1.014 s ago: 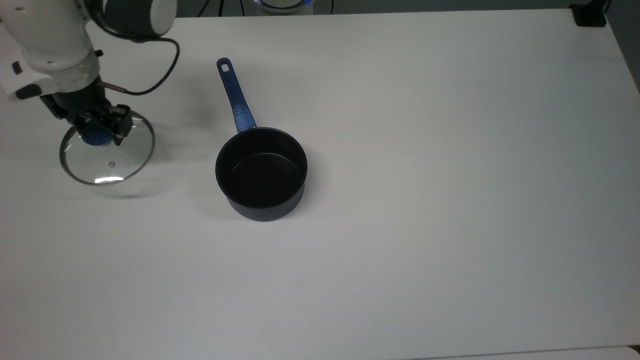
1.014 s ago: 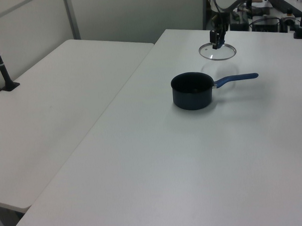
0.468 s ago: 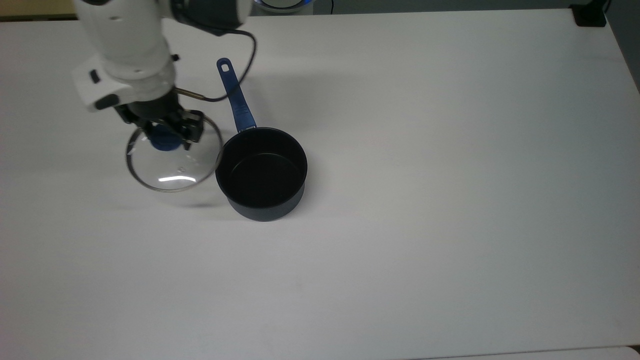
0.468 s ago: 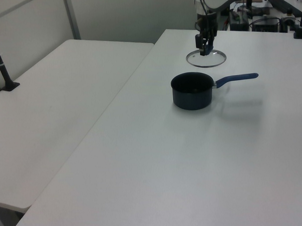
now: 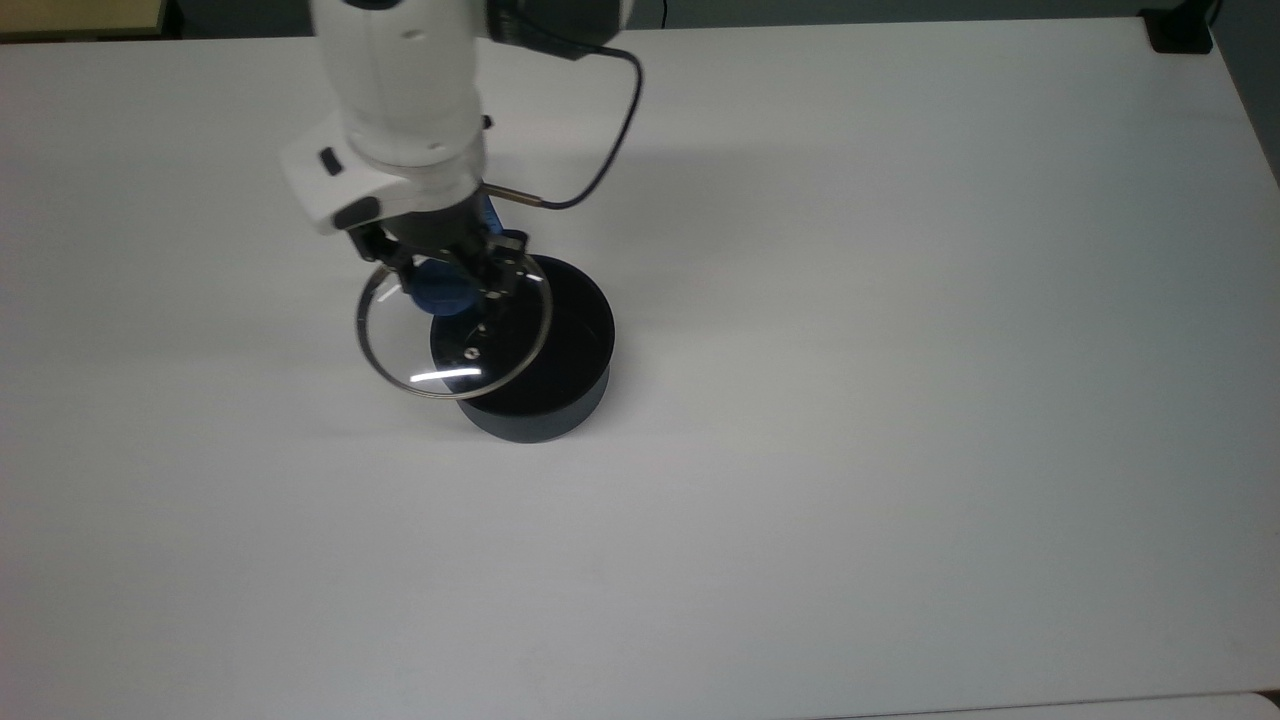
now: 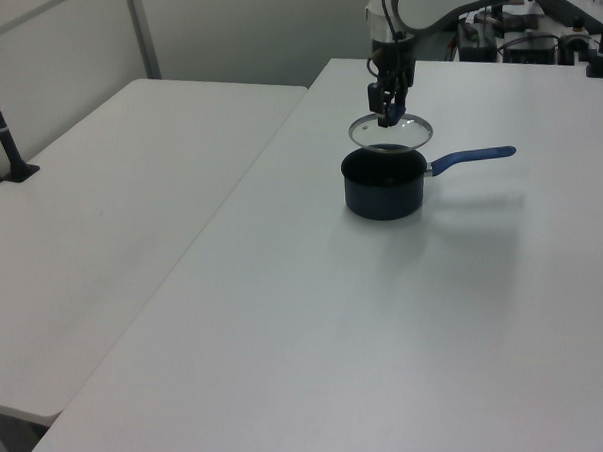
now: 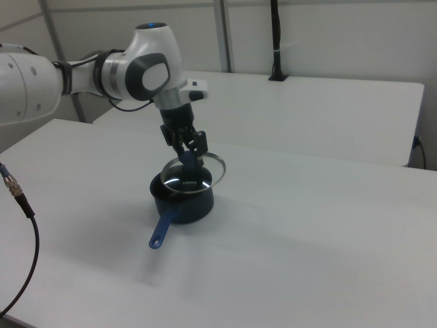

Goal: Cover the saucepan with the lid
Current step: 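Lower the glass lid onto the rim of the navy saucepan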

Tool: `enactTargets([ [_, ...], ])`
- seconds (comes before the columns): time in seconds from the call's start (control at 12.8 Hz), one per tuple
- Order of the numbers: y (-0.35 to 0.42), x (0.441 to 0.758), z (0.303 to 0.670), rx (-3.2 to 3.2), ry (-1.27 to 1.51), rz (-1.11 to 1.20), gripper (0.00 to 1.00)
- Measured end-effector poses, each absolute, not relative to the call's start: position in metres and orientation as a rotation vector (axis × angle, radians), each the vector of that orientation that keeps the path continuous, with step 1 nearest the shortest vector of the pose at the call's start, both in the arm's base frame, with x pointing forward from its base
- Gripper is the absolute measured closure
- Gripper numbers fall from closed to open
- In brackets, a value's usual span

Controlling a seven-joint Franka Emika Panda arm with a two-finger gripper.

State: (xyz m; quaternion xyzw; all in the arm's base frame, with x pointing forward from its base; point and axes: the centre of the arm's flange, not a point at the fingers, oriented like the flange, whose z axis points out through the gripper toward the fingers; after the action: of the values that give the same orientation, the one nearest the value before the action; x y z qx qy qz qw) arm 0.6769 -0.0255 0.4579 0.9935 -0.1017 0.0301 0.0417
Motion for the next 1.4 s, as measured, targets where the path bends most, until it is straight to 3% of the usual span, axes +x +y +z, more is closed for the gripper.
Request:
enactTargets([
  [0.47,0.039,0.677,0.442,3.020,-0.239,0.068,0.33],
  [1.4,0.043,0.684,0.415,2.985,-0.245,0.067,0.38],
])
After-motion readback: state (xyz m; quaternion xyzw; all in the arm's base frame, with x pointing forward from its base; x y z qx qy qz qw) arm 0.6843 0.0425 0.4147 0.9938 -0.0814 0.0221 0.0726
